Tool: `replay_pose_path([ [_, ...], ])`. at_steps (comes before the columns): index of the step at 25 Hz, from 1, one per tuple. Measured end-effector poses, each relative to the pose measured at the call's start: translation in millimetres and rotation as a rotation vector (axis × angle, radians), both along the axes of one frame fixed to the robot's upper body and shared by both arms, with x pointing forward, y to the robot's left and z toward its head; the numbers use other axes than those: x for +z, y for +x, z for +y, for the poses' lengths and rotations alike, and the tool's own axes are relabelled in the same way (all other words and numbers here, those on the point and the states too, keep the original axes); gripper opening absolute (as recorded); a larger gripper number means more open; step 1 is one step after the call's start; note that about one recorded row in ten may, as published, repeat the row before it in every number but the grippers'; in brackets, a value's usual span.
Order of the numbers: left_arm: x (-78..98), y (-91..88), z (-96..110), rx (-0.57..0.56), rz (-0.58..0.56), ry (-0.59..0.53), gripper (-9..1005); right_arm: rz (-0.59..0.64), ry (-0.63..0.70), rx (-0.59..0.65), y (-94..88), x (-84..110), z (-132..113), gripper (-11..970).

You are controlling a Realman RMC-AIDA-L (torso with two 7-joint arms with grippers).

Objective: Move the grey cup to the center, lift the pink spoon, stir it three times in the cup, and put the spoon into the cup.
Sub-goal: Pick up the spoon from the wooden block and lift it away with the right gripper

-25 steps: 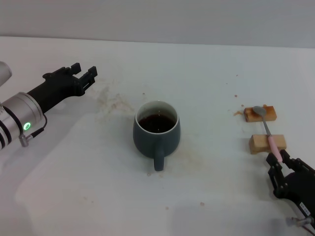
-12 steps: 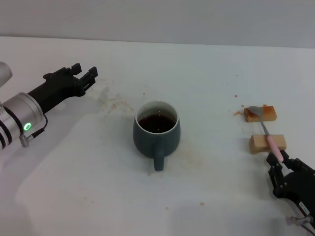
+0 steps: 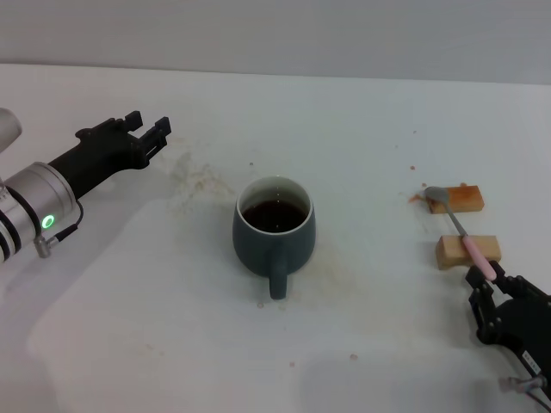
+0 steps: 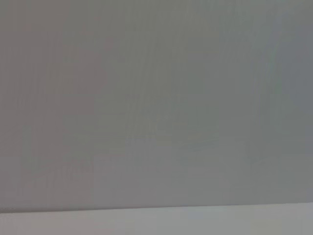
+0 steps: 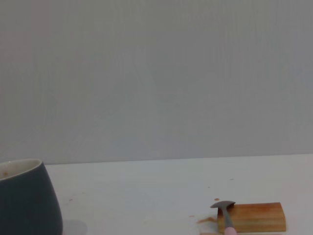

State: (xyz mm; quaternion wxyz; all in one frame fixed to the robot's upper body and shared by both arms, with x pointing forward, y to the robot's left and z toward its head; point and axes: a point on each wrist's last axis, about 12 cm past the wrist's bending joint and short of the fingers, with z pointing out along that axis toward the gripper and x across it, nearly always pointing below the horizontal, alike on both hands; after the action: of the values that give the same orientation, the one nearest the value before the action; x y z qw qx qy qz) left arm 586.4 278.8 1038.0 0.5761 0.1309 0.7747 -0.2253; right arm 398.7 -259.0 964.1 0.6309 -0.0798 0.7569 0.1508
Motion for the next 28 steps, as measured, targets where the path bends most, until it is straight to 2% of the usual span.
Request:
replay_pose_path([
  [24,-1.7,-1.9,-0.2,0.002,0.005,-0.002,503,-0.012,0.000,-0.001,2.7,1.5,-0.3,167],
  [28,-1.8,-1.9,-0.2,0.003,0.005,-0.002,503,-0.013,-0.001,0.000,3.2,1.7,-0.3,142],
])
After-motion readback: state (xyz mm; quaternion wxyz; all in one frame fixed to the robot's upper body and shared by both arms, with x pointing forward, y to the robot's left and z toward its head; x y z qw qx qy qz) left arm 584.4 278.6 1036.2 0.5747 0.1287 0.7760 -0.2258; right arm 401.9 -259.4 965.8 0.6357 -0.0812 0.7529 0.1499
